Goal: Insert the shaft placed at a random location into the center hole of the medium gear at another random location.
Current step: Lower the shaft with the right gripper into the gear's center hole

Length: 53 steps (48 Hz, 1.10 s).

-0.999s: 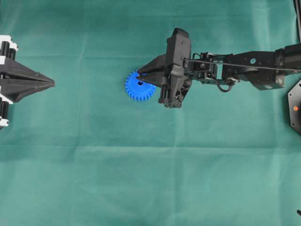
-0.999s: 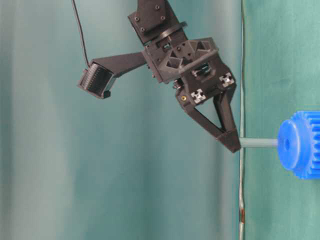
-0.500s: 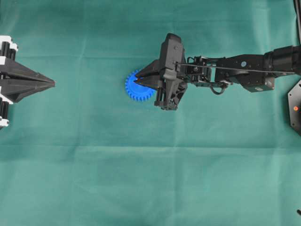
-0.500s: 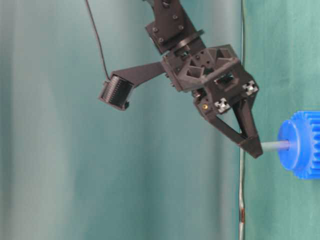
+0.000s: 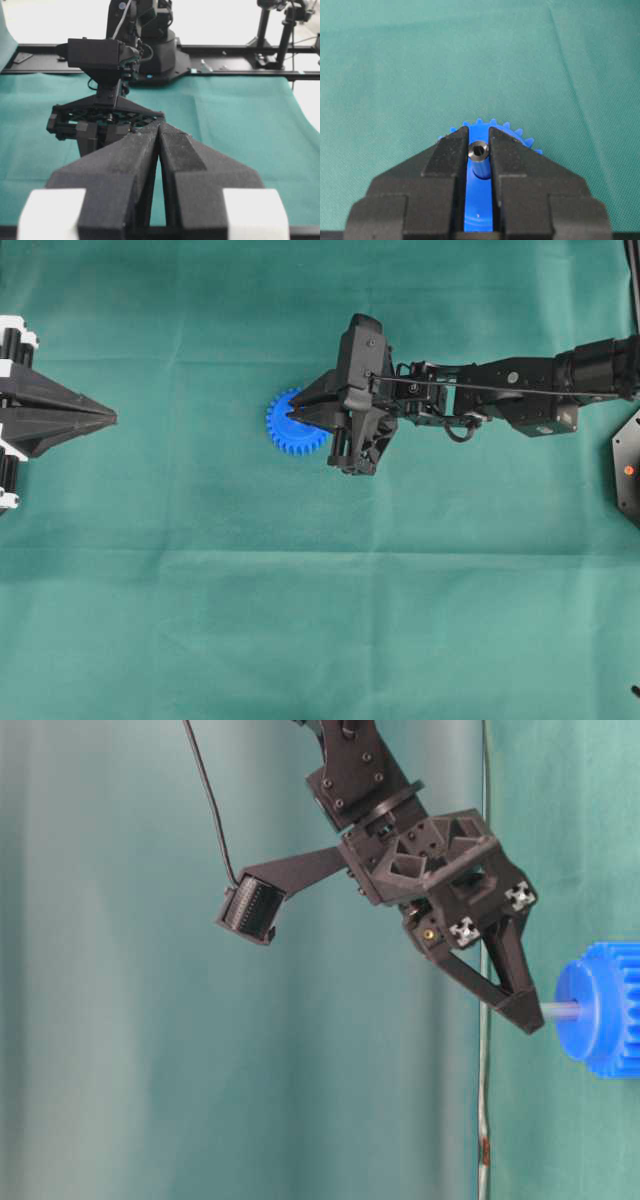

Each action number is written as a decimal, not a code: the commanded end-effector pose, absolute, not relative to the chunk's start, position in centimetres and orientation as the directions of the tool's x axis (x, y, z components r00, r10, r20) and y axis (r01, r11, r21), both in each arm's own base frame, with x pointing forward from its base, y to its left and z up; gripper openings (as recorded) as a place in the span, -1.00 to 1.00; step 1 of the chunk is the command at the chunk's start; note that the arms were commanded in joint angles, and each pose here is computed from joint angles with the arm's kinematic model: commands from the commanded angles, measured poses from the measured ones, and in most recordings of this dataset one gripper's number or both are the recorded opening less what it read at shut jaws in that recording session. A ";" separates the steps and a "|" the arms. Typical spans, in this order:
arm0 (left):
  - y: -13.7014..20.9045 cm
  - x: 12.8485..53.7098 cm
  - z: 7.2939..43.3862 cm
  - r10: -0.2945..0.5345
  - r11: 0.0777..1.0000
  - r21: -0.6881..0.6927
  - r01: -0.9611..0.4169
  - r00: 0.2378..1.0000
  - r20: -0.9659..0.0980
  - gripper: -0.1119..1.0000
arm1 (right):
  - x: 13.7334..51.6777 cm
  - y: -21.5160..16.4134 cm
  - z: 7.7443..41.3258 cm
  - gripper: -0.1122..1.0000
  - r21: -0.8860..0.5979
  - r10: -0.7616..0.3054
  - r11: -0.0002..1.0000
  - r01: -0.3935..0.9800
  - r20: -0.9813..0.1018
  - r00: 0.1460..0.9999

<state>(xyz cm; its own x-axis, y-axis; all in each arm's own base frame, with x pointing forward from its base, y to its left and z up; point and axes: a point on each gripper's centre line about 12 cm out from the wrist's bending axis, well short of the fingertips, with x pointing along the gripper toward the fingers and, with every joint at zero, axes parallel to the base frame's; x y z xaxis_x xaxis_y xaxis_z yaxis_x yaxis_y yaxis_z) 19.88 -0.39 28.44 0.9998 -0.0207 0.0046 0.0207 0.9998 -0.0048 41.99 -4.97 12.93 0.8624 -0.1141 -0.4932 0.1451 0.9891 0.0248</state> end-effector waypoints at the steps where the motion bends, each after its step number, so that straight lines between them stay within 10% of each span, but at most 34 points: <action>1: -0.4 20.1 29.3 -0.023 1.000 -0.002 0.023 0.999 0.028 -0.80 | 42.3 -5.1 13.7 -0.57 0.024 -0.119 0.989 0.147 -0.465 0.877; 53: -0.5 20.1 29.3 -0.025 1.000 0.000 0.025 0.999 0.026 -0.80 | 42.5 -5.2 12.2 -0.57 0.023 -0.119 0.988 0.150 -0.492 0.862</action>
